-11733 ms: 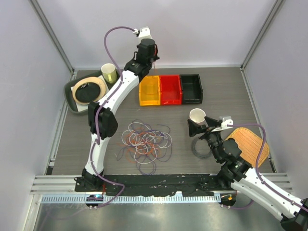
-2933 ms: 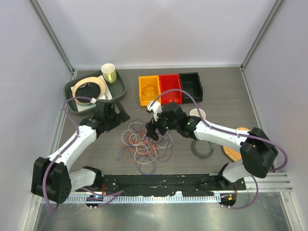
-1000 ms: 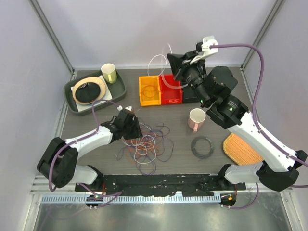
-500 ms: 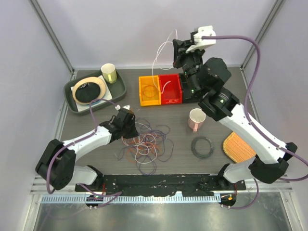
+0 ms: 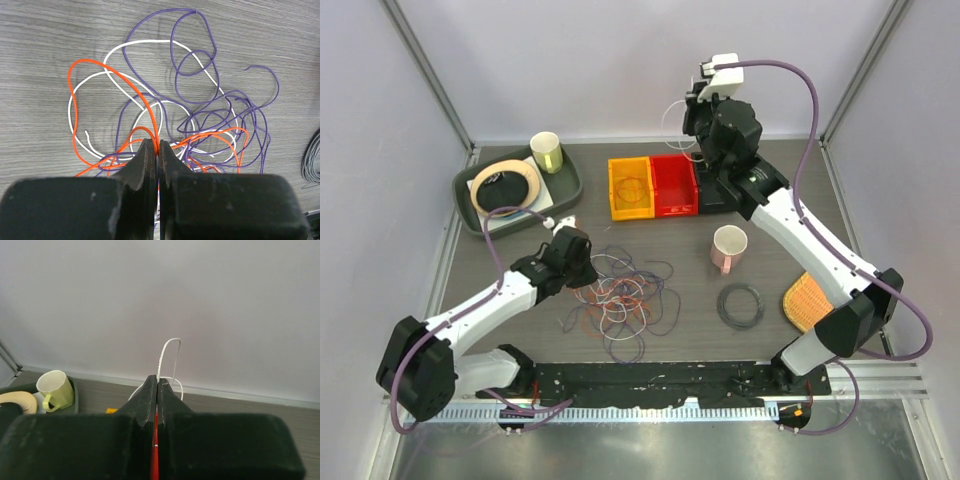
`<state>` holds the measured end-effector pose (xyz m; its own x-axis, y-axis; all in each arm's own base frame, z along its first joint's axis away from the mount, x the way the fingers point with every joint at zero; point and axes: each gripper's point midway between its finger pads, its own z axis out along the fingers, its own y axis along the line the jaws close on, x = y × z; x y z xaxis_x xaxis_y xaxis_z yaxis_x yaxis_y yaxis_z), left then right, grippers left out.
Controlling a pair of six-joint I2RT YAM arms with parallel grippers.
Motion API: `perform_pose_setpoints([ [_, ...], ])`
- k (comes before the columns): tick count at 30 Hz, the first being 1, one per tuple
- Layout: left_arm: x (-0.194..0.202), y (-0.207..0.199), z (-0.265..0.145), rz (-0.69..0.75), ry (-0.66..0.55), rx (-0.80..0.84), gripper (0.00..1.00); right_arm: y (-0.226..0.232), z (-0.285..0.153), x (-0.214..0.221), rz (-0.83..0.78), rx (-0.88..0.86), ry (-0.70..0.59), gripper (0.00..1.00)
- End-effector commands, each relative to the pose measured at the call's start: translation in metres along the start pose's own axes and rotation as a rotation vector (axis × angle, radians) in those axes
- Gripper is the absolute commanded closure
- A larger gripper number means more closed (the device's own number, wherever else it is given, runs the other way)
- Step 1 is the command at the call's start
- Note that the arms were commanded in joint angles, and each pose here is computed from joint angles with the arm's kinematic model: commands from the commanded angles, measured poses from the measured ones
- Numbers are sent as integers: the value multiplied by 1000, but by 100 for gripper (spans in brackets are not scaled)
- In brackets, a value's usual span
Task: Untangle the cables
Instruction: Place the cable in the bin.
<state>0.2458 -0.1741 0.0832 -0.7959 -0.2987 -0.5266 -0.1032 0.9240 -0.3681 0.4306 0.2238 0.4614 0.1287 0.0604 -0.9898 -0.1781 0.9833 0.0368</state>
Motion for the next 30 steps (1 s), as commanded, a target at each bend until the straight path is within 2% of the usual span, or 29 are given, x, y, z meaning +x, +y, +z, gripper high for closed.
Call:
perform_pose_setpoints([
  [1,-21,-9,-16,-16,-75,18,100,0,14,3,57,-45,-24,99],
  [9,-36,-16,-41,-27,-129,58,100,7,27,22,41,-98,8,99],
  [20,-67,-15,-82,-38,-255,50,100,6,40,58,6,-75,66,99],
  [21,-65,-14,-81,-33,-243,45,100,5,41,61,4,-71,70,99],
  [26,-53,-17,-63,-30,-191,56,84,-1,43,75,0,-51,84,99],
  [28,-48,-17,-56,-25,-164,52,85,-3,43,85,-6,-43,100,99],
  [30,-44,-19,-48,-19,-141,49,90,-8,44,92,-7,-31,108,99],
])
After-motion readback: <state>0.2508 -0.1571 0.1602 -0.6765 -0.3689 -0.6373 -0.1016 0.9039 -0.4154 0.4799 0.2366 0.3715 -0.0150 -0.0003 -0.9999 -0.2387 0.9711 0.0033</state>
